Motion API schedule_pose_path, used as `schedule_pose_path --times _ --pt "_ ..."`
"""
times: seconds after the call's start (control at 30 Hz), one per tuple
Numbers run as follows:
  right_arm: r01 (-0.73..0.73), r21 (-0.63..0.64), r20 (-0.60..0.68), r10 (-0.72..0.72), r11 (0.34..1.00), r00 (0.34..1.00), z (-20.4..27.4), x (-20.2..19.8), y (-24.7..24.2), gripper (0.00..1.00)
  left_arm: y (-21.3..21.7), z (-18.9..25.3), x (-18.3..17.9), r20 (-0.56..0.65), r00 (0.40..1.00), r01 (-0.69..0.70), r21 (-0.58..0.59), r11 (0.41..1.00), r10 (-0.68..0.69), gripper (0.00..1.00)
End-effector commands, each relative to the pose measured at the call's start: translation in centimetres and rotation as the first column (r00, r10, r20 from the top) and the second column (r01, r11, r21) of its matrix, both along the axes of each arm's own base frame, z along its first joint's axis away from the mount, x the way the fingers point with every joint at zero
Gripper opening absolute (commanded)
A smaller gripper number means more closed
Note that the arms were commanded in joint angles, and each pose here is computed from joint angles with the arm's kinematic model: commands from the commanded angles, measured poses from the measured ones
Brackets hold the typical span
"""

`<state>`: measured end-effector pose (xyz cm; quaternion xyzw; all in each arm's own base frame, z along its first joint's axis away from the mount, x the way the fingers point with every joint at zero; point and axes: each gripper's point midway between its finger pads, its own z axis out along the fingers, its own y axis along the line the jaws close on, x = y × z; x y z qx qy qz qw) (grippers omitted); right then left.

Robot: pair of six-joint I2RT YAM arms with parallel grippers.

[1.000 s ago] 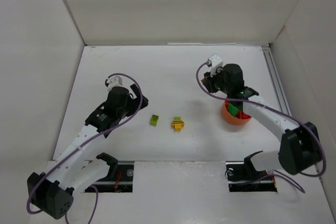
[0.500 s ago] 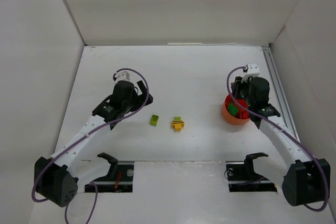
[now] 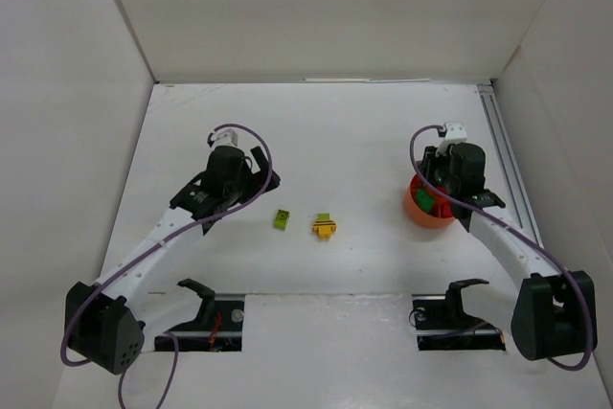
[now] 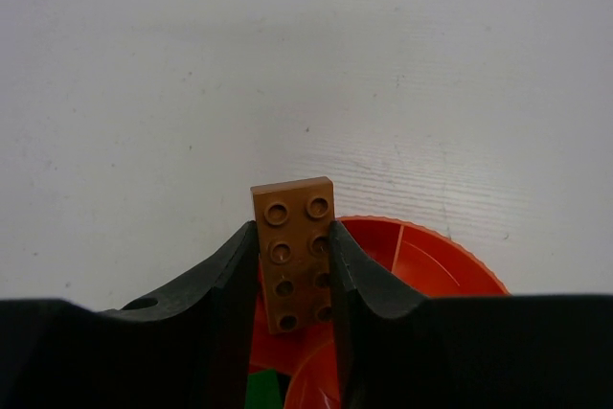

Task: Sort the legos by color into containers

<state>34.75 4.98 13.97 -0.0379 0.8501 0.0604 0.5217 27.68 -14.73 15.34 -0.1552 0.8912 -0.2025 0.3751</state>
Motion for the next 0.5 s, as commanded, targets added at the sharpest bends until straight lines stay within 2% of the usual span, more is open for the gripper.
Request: schedule_pose_path --times 0.0,0.23,0.27,0.3,0.37,0.47 --pt "0.001 0.033 0.056 -0.003 0.999 0.998 1.0 0.6 0.2 0.28 -0.5 2.5 1.1 0.072 0.997 0.011 -0.026 1.000 -0.009 1.00" --pt "0.019 0.057 0.074 -0.023 0.998 0.997 1.3 0.0 0.1 0.48 -0.5 2.5 1.1 0.072 0.997 0.011 -0.026 1.000 -0.009 1.00" --pt "0.019 0.056 0.066 -0.023 0.998 0.998 0.8 -0.1 0.0 0.52 -0.5 2.5 1.1 0.072 0.997 0.011 -0.026 1.000 -0.009 1.00" --pt "0.019 0.058 0.077 -0.023 0.998 0.997 1.2 -0.2 0.0 0.61 -0.4 2.4 1.0 0.063 0.998 0.011 -0.022 1.000 -0.009 1.00" --pt "0.018 0.059 0.091 -0.023 0.998 0.996 1.6 -0.4 0.0 0.68 -0.4 2.4 1.0 0.063 0.998 0.011 -0.022 1.000 -0.009 1.00" --pt "0.016 0.063 0.118 -0.024 0.998 0.993 2.5 -0.6 0.0 0.68 -0.2 2.1 1.2 0.055 0.998 0.001 -0.018 1.000 0.000 1.00"
